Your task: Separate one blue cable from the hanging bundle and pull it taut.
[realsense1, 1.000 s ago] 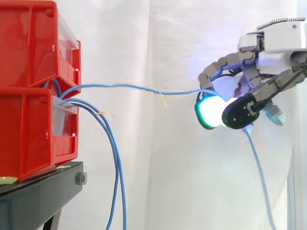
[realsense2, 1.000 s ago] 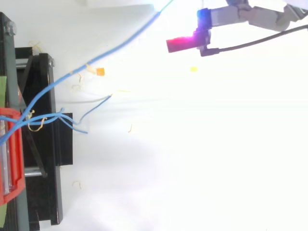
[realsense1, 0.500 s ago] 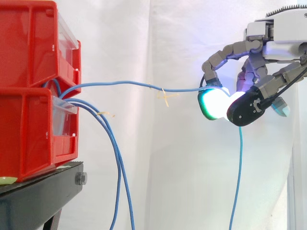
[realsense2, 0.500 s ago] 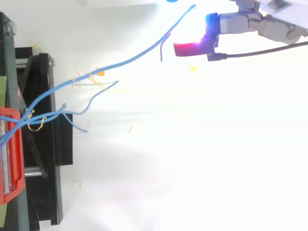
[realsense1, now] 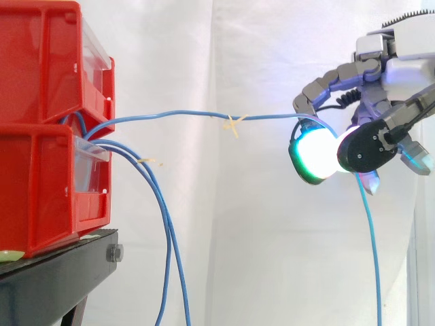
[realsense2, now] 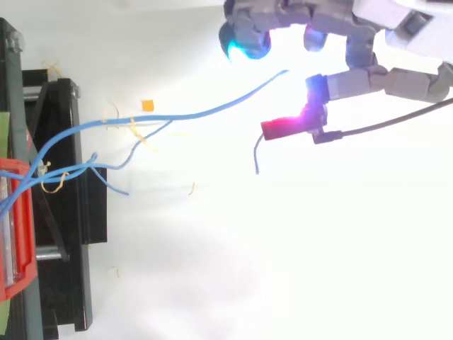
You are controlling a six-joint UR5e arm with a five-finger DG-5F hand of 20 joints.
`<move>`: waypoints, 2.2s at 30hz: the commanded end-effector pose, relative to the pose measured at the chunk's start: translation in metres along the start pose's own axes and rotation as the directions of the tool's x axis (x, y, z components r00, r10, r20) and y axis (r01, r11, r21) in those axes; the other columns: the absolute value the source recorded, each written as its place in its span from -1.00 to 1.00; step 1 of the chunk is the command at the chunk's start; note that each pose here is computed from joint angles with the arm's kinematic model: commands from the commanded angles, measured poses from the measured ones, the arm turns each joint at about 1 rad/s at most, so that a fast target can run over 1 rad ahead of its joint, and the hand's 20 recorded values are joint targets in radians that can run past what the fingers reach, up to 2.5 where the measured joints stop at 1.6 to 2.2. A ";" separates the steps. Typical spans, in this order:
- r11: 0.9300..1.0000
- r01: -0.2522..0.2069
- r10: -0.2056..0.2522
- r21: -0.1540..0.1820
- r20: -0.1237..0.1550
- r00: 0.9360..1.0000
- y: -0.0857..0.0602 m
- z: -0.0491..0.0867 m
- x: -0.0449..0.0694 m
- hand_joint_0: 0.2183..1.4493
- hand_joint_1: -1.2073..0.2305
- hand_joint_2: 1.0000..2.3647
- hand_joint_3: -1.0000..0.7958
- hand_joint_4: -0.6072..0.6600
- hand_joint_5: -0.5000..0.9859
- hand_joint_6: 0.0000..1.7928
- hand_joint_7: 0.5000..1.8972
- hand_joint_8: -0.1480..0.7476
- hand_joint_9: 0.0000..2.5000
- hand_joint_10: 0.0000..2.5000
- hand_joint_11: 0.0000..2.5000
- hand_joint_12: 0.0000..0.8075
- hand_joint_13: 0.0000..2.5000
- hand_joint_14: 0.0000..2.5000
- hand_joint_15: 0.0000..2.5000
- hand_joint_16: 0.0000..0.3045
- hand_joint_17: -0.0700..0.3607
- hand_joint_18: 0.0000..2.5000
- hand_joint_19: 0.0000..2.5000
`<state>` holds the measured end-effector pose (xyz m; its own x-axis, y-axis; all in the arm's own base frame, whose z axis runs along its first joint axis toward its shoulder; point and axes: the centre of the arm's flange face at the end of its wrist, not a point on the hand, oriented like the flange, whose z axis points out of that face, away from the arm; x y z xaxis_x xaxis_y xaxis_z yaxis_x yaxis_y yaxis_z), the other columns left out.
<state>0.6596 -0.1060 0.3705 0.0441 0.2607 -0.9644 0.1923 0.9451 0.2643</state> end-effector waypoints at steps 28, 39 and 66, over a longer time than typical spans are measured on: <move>0.949 -0.284 0.305 0.135 -0.172 0.937 -0.013 -0.024 0.018 -0.14 -0.36 -0.98 -0.28 0.02 -0.14 -0.44 0.05 -0.60 0.51 -0.99 -0.74 -0.53 0.06 -0.99 -0.70 -0.69 -0.18 -0.22 -0.56; 0.938 -0.318 0.340 0.140 -0.173 0.925 -0.012 -0.024 0.018 -0.14 -0.35 -0.98 -0.28 0.04 -0.14 -0.44 0.05 -0.61 0.52 -0.99 -0.75 -0.52 0.07 -0.99 -0.70 -0.69 -0.18 -0.21 -0.56; 0.809 -0.530 0.579 0.252 -0.195 0.792 -0.014 -0.037 0.025 -0.14 -0.36 -0.98 -0.28 0.04 -0.14 -0.44 0.04 -0.61 0.52 -0.99 -0.75 -0.53 0.06 -0.99 -0.70 -0.70 -0.19 -0.21 -0.56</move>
<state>0.6241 -0.1053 0.3443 -0.0419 0.7789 -0.6258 0.3667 0.5946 0.7155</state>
